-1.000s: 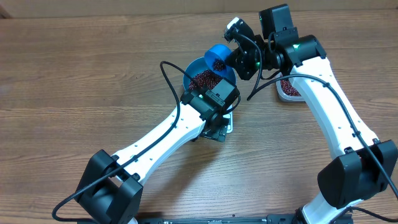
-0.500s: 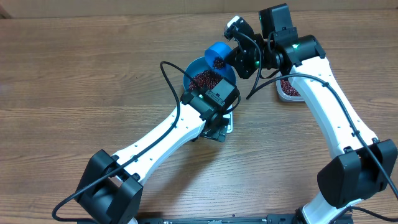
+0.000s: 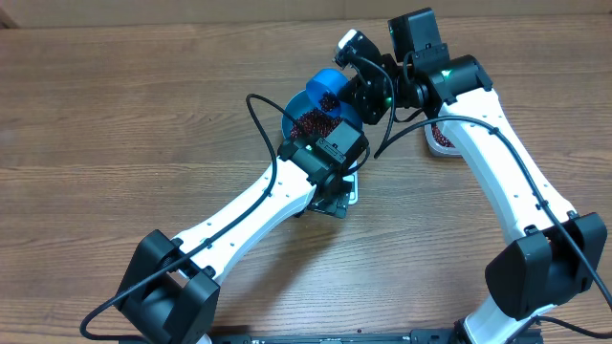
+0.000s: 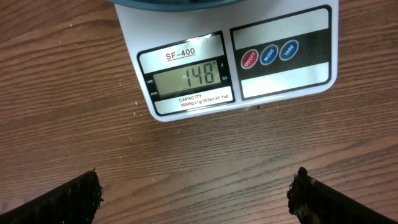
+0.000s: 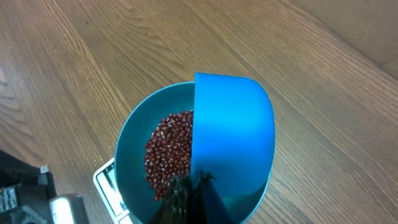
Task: Scoop item into bowl and weigh 150g on scale
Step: 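Tilt the scoop slowly over the bowl to trickle beans in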
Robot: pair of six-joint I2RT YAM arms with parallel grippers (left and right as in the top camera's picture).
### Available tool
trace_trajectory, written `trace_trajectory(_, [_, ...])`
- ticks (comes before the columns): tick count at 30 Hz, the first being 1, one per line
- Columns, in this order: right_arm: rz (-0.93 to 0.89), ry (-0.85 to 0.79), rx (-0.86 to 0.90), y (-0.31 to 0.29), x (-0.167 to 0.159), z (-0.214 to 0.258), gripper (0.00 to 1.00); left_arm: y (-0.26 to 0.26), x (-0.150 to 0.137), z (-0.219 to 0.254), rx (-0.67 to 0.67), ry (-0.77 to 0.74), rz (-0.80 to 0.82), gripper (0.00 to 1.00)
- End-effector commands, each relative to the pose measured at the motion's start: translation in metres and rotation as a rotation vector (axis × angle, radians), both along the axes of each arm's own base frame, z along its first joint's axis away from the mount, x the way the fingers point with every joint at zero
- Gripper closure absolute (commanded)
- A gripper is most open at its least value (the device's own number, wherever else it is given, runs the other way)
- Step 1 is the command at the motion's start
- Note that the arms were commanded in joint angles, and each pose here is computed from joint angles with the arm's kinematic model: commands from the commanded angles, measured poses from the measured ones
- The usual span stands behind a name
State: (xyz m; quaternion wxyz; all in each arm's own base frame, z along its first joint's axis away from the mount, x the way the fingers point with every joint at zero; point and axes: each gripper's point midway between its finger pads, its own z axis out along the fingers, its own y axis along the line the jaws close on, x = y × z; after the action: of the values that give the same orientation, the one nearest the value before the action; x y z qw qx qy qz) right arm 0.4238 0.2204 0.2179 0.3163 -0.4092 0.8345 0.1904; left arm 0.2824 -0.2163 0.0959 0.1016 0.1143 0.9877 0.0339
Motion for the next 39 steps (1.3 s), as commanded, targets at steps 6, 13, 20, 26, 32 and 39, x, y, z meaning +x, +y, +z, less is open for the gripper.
trace_trajectory(6, [-0.008,-0.013,0.028,0.006,0.004,0.010,0.96,0.004,0.002,0.008,-0.006,-0.029,0.019,0.00])
trace_trajectory(13, [-0.103,-0.010,-0.004,-0.001,0.012,0.007,0.96,0.004,0.002,0.008,-0.006,-0.029,0.019,0.01])
trace_trajectory(20, [-0.086,-0.003,0.002,0.002,0.009,0.007,0.96,0.004,0.002,0.008,-0.006,-0.029,0.019,0.01])
trace_trajectory(26, [-0.085,-0.001,0.001,0.002,0.009,0.007,0.96,0.004,0.002,0.008,-0.006,-0.029,0.019,0.00])
trace_trajectory(32, [-0.086,0.000,0.001,0.002,0.009,0.006,0.96,0.004,0.002,0.008,-0.006,-0.029,0.019,0.00])
trace_trajectory(39, [-0.086,0.000,0.001,0.002,0.009,0.006,0.95,0.004,0.002,0.008,-0.006,-0.029,0.019,0.00])
